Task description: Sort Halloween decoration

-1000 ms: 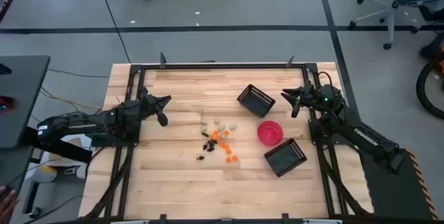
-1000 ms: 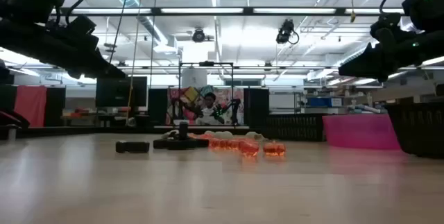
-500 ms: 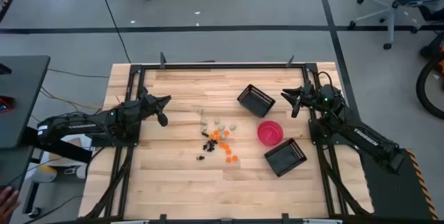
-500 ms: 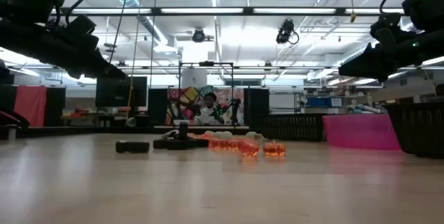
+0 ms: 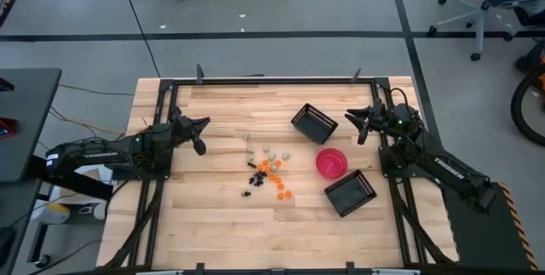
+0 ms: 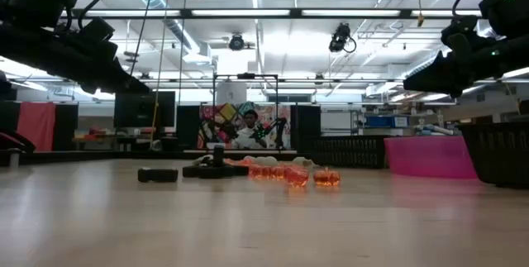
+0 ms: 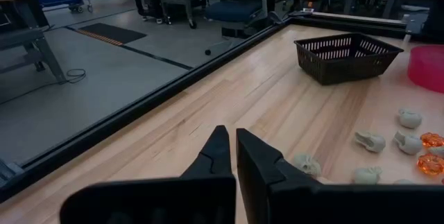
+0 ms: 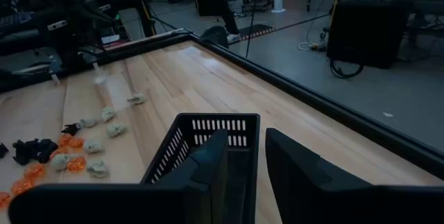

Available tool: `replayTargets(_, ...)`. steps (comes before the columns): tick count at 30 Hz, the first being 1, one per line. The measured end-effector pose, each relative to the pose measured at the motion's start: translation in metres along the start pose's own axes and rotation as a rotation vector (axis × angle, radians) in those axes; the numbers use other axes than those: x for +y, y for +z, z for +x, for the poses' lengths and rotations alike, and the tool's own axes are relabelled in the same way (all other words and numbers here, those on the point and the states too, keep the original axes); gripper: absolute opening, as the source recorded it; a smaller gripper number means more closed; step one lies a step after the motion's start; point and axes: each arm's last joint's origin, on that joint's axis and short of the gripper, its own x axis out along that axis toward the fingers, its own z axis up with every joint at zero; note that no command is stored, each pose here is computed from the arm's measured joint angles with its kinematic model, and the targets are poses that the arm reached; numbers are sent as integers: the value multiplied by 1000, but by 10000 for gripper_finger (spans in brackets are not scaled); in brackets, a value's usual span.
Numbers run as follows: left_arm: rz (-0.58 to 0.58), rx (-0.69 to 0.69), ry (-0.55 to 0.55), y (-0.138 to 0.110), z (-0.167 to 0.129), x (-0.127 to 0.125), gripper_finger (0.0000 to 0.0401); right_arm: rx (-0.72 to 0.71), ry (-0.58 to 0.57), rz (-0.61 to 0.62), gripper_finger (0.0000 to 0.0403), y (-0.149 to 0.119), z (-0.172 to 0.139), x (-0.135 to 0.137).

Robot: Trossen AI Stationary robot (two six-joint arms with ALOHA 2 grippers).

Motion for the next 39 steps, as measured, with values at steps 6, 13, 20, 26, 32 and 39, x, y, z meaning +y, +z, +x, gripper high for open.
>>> replayTargets(6, 0, 0, 0, 0, 0, 0, 2, 0, 0, 0, 104, 0, 0, 0)
replayTargets(13, 0, 0, 0, 0, 0, 0, 2, 0, 0, 0, 104, 0, 0, 0)
replayTargets(20, 0, 0, 1, 0, 0, 0, 2, 0, 0, 0, 104, 0, 0, 0)
replayTargets(26, 0, 0, 0, 0, 0, 0, 2, 0, 0, 0, 104, 0, 0, 0)
replayTargets(32, -1, -1, 1, 0, 0, 0, 2, 0, 0, 0, 105, 0, 0, 0)
replayTargets(39, -225, -80, -12, 8, 0, 0, 2, 0, 0, 0, 105, 0, 0, 0)
